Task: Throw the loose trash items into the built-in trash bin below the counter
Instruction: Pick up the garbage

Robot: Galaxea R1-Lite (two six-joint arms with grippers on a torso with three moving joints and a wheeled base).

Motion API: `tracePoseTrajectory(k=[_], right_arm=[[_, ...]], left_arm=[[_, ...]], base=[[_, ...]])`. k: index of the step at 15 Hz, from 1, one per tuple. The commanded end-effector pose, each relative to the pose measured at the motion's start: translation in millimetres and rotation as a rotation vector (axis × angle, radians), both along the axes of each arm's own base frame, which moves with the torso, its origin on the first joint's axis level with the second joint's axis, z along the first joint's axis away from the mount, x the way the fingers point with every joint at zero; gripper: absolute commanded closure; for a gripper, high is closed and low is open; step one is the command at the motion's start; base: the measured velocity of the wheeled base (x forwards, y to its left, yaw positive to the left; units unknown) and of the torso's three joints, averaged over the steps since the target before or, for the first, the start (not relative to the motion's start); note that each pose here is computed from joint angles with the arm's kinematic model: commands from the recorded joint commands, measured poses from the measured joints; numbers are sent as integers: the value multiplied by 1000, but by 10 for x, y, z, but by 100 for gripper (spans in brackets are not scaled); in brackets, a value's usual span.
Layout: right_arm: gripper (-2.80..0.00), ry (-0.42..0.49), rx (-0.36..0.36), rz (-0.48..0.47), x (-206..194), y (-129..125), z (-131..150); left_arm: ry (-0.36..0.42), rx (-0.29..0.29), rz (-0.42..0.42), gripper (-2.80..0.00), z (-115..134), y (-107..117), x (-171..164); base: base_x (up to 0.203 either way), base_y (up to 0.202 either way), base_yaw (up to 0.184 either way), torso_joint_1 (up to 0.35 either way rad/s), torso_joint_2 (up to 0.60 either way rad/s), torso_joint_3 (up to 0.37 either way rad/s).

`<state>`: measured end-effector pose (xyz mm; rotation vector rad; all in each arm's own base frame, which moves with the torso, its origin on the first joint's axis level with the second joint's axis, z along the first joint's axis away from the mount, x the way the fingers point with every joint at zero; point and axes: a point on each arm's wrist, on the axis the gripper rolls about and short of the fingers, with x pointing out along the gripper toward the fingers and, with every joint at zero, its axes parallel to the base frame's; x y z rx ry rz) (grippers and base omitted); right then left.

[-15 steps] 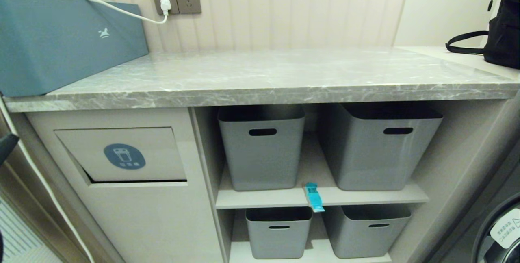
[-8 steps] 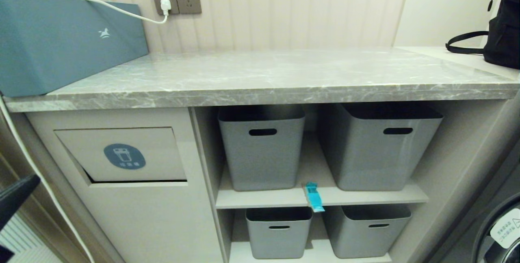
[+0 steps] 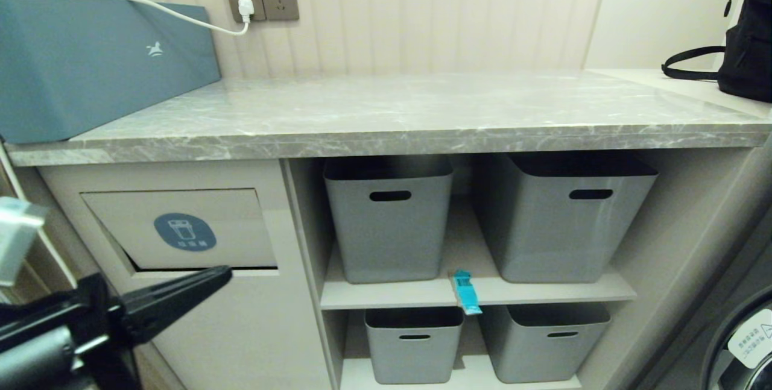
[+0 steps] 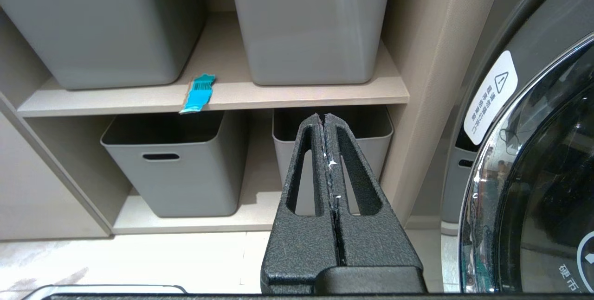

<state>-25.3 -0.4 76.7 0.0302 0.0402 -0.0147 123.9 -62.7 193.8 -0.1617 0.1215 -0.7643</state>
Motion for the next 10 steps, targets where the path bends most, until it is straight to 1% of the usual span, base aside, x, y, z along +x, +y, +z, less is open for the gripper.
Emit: tracePoseTrajectory(k=[1,2,3,4,5,6,8,9,10], right_arm=[[0,2,0,0,1,0,-1],[0,1,0,0,0,0,-2],[0,1,0,0,0,0,-2],[0,1,0,0,0,0,-2],[0,1,0,0,0,0,-2],[0,2,0,0,1,0,-1],[0,1,0,1,0,0,-2],[0,1,0,0,0,0,-2],[0,1,0,0,0,0,-2]], left_arm=[[174,15,-66,0,-204,-233,237],[251,-12,-88,0,-252,-326,301],[309,-21,-103,0,-299,-414,378],[351,-15,-121,0,-351,-500,461],[388,-4,-147,-145,-409,-595,553],[422,12,-170,-280,-480,-699,657],[450,57,-205,-280,-621,-949,900],[446,98,-208,-280,-726,-1085,1047],[426,150,-203,-280,-853,-1208,1195]], base=[[0,0,0,0,0,0],[0,0,0,0,0,0],[0,0,0,0,0,0],[0,0,0,0,0,0],[0,0,0,0,0,0],[0,0,0,0,0,0],[0,0,0,0,0,0],[0,0,0,0,0,0],[0,0,0,0,0,0]])
